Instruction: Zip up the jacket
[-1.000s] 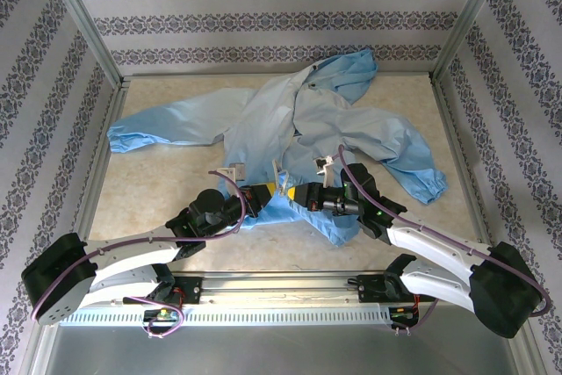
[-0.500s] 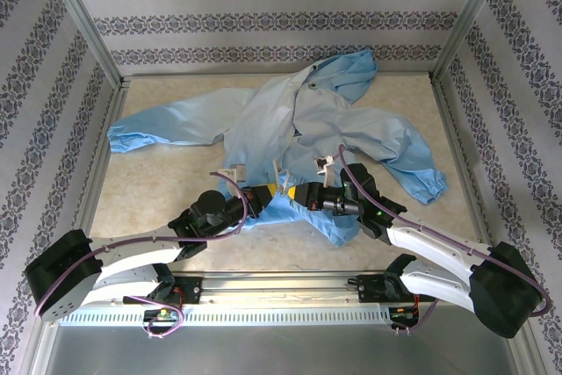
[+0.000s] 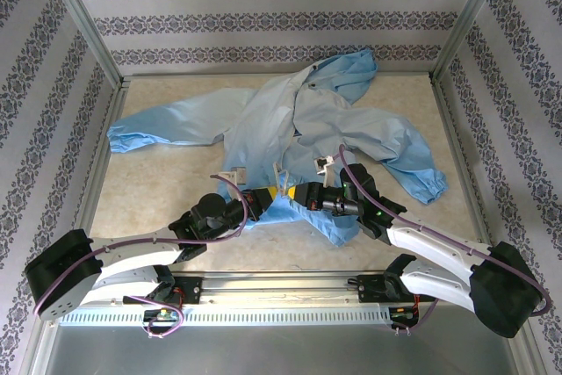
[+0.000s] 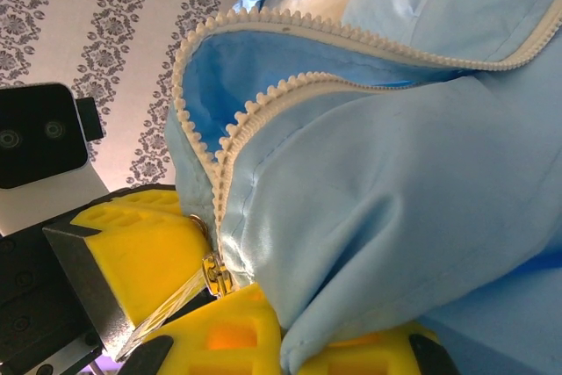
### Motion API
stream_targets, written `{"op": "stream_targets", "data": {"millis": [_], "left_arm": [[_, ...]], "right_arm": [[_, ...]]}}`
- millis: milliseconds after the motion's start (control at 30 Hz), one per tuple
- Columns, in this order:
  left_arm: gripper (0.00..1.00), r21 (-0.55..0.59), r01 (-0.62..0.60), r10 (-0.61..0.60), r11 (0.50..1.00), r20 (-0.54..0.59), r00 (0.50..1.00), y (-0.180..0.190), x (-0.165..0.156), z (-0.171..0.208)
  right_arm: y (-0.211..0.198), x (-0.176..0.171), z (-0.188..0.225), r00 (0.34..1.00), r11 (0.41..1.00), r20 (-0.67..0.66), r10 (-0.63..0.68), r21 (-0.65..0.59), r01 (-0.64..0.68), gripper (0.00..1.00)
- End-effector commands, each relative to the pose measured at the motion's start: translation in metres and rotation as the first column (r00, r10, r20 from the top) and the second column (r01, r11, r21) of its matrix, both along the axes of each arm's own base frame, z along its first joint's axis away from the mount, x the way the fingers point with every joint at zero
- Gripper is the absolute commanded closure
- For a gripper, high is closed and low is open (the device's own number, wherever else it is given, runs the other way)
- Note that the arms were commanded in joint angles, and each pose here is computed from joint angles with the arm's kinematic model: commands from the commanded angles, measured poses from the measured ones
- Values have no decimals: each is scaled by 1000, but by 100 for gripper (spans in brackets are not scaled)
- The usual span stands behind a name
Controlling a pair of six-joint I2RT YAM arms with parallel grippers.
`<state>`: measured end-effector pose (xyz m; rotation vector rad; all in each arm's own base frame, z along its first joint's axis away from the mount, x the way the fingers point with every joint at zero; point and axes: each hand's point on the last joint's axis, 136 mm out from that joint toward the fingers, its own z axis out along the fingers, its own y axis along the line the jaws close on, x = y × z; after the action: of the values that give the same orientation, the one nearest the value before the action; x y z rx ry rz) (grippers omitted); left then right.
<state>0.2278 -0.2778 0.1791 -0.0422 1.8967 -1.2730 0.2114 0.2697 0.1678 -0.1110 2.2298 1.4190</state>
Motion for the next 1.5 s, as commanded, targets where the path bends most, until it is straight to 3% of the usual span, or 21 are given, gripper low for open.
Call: {"op": "stream_targets", "data": {"millis": [0,867,1267,1467], "left_arm": [[100,-50,6,-4,999,25,1000,0,-6,10],[100,-34,16,-15,999,29,999,-9,-21,-4],[100,22,16,-16,1000,19,1000,-7,-31,-19],[100,109,-13,13,994,-1,1000,0,-27,-29]], "right_arm": [[1,7,15,998,999,51,-33,40,31,100],[-2,11,10,998,998,29,-63,33,62,100],[1,16,2,998,998,-10,-69,11,70,100],[5,11,5,1000,999,3,-28,38,28,100]]}}
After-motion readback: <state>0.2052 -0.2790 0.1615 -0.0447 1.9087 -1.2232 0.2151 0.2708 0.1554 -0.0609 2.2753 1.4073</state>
